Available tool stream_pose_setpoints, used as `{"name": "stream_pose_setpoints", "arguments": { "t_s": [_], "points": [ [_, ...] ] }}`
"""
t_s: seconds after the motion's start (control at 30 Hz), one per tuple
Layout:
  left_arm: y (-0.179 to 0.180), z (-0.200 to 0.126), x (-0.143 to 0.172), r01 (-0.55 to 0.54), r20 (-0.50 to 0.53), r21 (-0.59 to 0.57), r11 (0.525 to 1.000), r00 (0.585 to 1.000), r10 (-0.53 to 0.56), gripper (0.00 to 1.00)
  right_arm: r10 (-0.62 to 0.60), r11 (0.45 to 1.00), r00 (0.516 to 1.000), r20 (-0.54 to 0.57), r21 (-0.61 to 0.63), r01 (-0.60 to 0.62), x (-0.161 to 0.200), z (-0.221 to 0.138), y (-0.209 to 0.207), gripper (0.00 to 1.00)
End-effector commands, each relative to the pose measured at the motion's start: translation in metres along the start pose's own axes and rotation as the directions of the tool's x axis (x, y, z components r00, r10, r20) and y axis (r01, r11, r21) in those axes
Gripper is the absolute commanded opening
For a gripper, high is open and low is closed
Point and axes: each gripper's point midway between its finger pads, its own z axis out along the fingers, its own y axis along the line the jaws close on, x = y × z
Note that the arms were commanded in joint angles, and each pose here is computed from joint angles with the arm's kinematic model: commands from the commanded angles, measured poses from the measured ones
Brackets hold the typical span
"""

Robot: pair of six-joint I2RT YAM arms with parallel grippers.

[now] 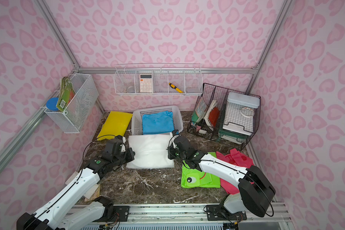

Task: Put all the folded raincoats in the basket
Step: Place the raincoat in the basket.

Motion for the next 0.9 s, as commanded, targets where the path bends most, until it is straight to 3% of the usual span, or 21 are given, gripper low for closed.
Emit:
{"name": "stream_pose_setpoints", "arguments": {
  "t_s": [0.0, 0.27, 0.5, 0.87],
  "points": [
    [-0.018, -0.006, -0.022, -0.039, 0.035, 0.03, 0.999, 0.999, 0.038, 0.0, -0.023, 1.0, 0.997, 0.076, -0.014, 0.025, -0.031, -0.008, 0.003, 0.0],
    [-0.06, 0.01, -0.085, -0.08, 0.114, 0.04, 0.996, 0.991, 0.075, 0.0, -0.003, 0.999, 0.986, 0.164, -0.051, 0.011, -0.102, -0.003, -0.01, 0.0],
    [-0.074, 0.046, -0.137, -0.086, 0.188, -0.021, 0.996, 0.978, 0.088, 0.0, -0.03, 0.999, 0.981, 0.193, -0.03, 0.036, -0.157, 0.033, -0.023, 0.0],
    [-0.064, 0.108, -0.176, -0.103, 0.207, -0.091, 0.991, 0.971, 0.12, 0.0, -0.006, 0.999, 0.993, 0.119, -0.036, 0.011, -0.173, 0.116, -0.06, 0.0]
  ]
}}
